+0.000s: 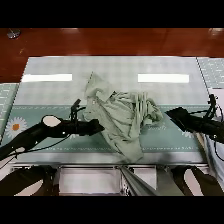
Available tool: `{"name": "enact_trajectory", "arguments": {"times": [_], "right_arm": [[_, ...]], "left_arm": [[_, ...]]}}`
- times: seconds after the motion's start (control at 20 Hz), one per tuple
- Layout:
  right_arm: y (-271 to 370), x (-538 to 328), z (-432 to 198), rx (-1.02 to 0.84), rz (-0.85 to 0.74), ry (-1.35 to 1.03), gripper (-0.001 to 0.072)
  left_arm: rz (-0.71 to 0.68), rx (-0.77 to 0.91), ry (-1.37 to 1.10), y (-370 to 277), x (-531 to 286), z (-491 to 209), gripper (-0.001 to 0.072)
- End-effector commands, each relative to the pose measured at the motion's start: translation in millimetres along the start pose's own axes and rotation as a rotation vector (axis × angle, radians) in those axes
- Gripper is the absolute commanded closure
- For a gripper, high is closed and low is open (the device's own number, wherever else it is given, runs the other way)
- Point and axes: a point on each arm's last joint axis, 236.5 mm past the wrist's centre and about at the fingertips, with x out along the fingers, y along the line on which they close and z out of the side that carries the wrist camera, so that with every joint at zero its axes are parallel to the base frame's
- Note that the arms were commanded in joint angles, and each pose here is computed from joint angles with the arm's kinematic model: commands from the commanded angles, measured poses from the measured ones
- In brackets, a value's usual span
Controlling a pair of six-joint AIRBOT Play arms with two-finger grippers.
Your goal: Fold the shirts.
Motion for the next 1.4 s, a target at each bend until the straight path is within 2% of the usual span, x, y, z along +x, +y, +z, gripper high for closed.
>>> {"name": "enact_trajectory", "arguments": {"times": [0.0, 0.15, 0.25, 0.5, 0.85, 0.9, 1.0, 1.05, 1.1, 1.25, 1.35], "right_arm": [[17.1, 3.8, 18.1, -0.002, 0.062, -0.008, 0.0092], [47.5, 16.4, 41.8, -0.028, 0.148, 0.01, 0.0092], [62.4, 43.4, 47.0, -0.105, 0.124, 0.073, 0.0092], [94.0, 125.6, 36.7, -0.149, 0.105, 0.284, 0.0092], [74.0, 150.4, 38.6, -0.152, -0.053, 0.373, 0.0092], [76.7, 154.5, 33.4, -0.158, -0.054, 0.378, 0.0117], [80.1, 162.7, 19.3, -0.168, -0.057, 0.406, 0.0383], [82.4, 164.9, 15.6, -0.185, -0.051, 0.412, 0.0649], [86.2, 165.1, 15.2, -0.189, -0.038, 0.411, 0.0684], [106.4, 148.3, 23.5, -0.223, -0.002, 0.448, 0.0685], [137.3, 121.0, 53.3, -0.31, 0.027, 0.392, 0.0685]], "left_arm": [[-0.042, 0.082, -0.03, -13.9, -19.6, 31.1, 0.0689], [-0.042, 0.05, -0.02, -1.3, -36.2, 39.7, 0.0689], [-0.047, 0.057, 0.01, -2.4, -35.8, 32.6, 0.0689], [-0.048, 0.077, 0.039, -7.0, -30.4, 22.2, 0.0689], [-0.048, 0.079, 0.044, -7.8, -29.2, 20.3, 0.0689], [-0.049, 0.079, 0.044, -7.9, -29.2, 20.3, 0.0689], [-0.049, 0.079, 0.044, -7.9, -29.2, 20.3, 0.0689], [-0.049, 0.079, 0.044, -7.9, -29.2, 20.3, 0.0688], [-0.049, 0.079, 0.044, -7.9, -29.3, 20.4, 0.0689], [-0.063, 0.1, 0.032, -12.9, -34.9, 25.6, 0.0688], [-0.112, 0.154, -0.003, -33.1, -55.6, 42.8, 0.0689]]}}
